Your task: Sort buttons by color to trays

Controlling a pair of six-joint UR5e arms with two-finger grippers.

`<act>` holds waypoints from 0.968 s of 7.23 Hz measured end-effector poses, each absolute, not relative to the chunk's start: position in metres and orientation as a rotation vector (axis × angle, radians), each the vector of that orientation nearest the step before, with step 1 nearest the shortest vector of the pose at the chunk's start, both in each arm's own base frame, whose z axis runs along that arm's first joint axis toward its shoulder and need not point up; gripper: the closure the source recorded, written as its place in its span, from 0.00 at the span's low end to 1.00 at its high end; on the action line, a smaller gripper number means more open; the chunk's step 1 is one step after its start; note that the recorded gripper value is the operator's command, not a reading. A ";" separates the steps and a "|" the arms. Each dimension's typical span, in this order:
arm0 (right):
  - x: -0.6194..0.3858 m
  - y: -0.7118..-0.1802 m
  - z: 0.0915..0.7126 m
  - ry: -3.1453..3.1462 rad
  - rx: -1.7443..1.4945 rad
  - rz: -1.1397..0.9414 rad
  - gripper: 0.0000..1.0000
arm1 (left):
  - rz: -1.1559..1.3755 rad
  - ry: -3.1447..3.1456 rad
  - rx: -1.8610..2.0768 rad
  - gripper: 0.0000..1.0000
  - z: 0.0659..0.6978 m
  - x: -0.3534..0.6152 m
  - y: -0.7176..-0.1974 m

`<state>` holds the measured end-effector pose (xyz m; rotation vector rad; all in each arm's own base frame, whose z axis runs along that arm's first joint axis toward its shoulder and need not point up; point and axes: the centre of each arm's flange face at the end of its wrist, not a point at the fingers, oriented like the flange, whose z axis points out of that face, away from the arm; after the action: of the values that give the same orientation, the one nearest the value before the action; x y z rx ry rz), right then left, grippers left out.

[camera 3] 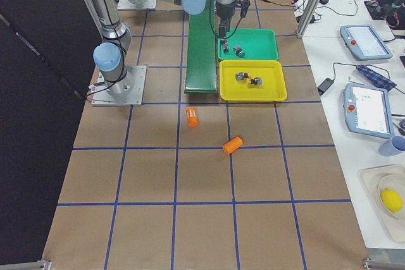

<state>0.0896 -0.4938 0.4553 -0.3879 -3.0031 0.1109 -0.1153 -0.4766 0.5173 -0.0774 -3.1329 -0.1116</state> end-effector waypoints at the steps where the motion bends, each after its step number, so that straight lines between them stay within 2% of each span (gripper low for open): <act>1: 0.098 -0.475 0.473 -3.010 -0.335 0.067 0.00 | -0.112 -3.133 -0.077 0.00 0.517 -0.115 -0.477; 5: 0.146 -0.444 0.459 -3.016 -0.133 -0.076 0.00 | -0.110 -3.133 -0.076 0.00 0.518 -0.115 -0.477; 7: 0.154 -0.441 0.460 -3.067 -0.126 -0.048 0.00 | -0.109 -3.133 -0.076 0.00 0.518 -0.115 -0.477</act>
<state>0.1542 -0.4408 0.4604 -0.1264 -3.0671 -0.0483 -0.1153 -0.4768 0.5180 -0.0759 -3.1331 -0.1094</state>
